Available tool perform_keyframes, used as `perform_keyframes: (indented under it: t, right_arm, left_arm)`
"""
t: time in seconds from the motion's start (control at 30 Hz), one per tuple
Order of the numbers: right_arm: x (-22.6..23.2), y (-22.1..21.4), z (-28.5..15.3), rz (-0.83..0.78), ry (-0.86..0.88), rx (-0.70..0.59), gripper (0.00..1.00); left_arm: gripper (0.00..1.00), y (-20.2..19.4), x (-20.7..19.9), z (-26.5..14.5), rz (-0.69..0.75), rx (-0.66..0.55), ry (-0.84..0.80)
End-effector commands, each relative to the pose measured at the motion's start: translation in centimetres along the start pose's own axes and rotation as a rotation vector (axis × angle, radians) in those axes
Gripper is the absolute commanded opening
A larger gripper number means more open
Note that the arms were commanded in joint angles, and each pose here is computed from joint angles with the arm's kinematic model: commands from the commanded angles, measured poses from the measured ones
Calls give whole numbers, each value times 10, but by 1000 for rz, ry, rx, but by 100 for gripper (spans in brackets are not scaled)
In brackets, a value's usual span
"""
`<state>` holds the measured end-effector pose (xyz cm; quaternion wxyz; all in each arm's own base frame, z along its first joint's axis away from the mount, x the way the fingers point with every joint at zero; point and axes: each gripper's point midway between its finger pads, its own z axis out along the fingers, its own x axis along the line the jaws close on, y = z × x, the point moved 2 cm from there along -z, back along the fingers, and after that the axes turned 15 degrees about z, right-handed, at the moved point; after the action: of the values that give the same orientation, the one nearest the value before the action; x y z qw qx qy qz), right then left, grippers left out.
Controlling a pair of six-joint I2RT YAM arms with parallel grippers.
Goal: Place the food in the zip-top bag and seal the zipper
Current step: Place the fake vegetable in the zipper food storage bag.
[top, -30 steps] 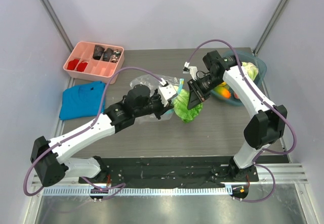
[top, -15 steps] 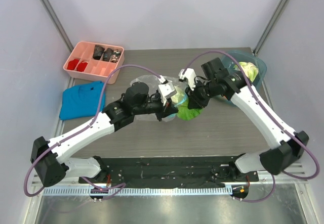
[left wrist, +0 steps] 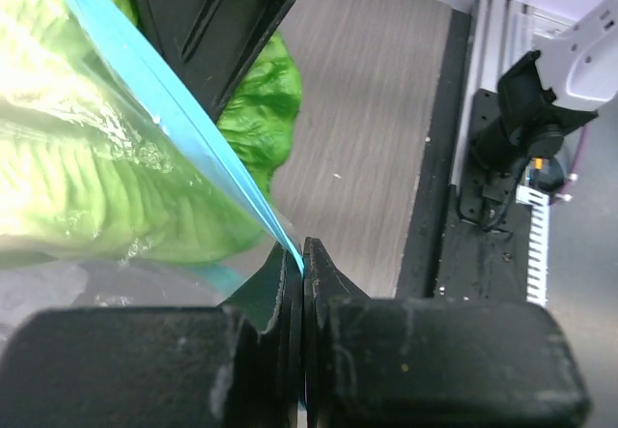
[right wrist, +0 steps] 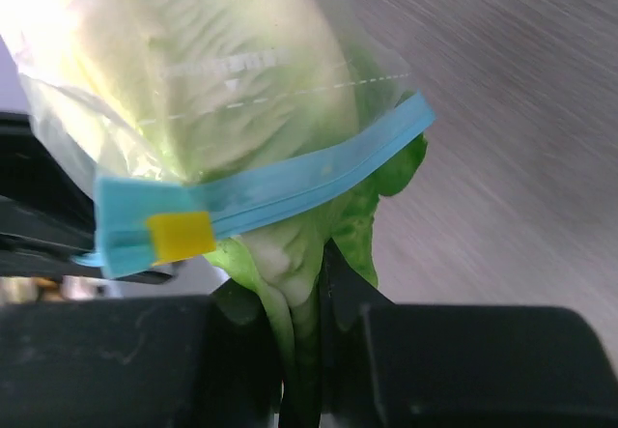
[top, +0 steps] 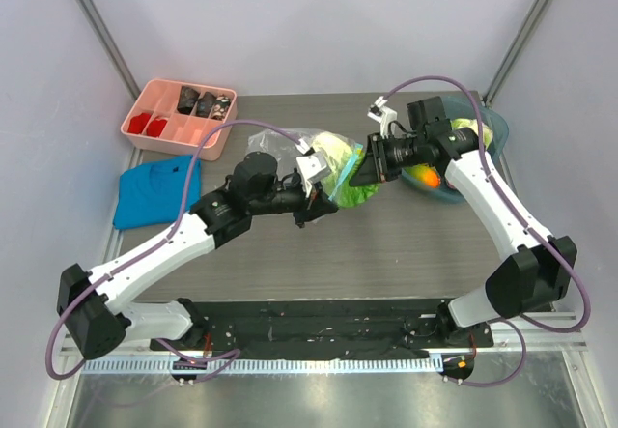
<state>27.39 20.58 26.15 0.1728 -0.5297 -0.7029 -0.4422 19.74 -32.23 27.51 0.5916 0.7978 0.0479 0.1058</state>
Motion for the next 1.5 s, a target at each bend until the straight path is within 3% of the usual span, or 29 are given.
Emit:
perform_keyframes:
  t: [0.0, 0.03, 0.07, 0.1, 0.17, 0.7, 0.83, 0.87, 0.97, 1.03, 1.2, 1.33, 1.47]
  right_arm:
    - [63, 38, -21, 132, 322, -160, 1]
    - [68, 39, -22, 164, 359, -170, 1]
    - [75, 41, -24, 314, 406, -164, 1]
    - [81, 46, -25, 274, 479, -219, 1]
    - [88, 48, -28, 387, 544, -207, 1]
    - [114, 66, -44, 447, 631, -276, 1]
    - [115, 66, -36, 493, 620, -332, 1]
    - [116, 66, -32, 500, 625, -335, 1]
    - [116, 67, -20, 509, 629, -372, 1]
    - [117, 72, -19, 507, 631, -441, 1]
    - [111, 57, -5, 395, 519, -566, 1]
    - [87, 51, -4, 150, 344, -712, 1]
    - [96, 52, -21, -8, 349, -788, 1]
  left_arm:
    - [0, 1, -14, -22, 34, -2, -17]
    - [0, 0, -15, -22, 32, 2, -19]
    - [0, -3, -17, -22, 24, 9, -22]
    - [0, -4, -16, -22, 18, 17, -15]
    - [0, -8, -12, -25, 4, 42, -1]
    - [0, -35, 3, -42, 55, 199, 18]
    - [0, -5, -25, -34, -17, 60, -171]
    - [0, 10, -34, -29, -92, 7, -214]
    - [0, 28, -38, -12, -259, -31, -276]
    - [0, 40, -36, -4, -288, -51, -317]
    - [0, 66, -20, -4, -324, -117, -273]
    - [0, 75, -10, -9, -391, -142, -240]
    - [0, 62, 3, -15, -478, -120, -199]
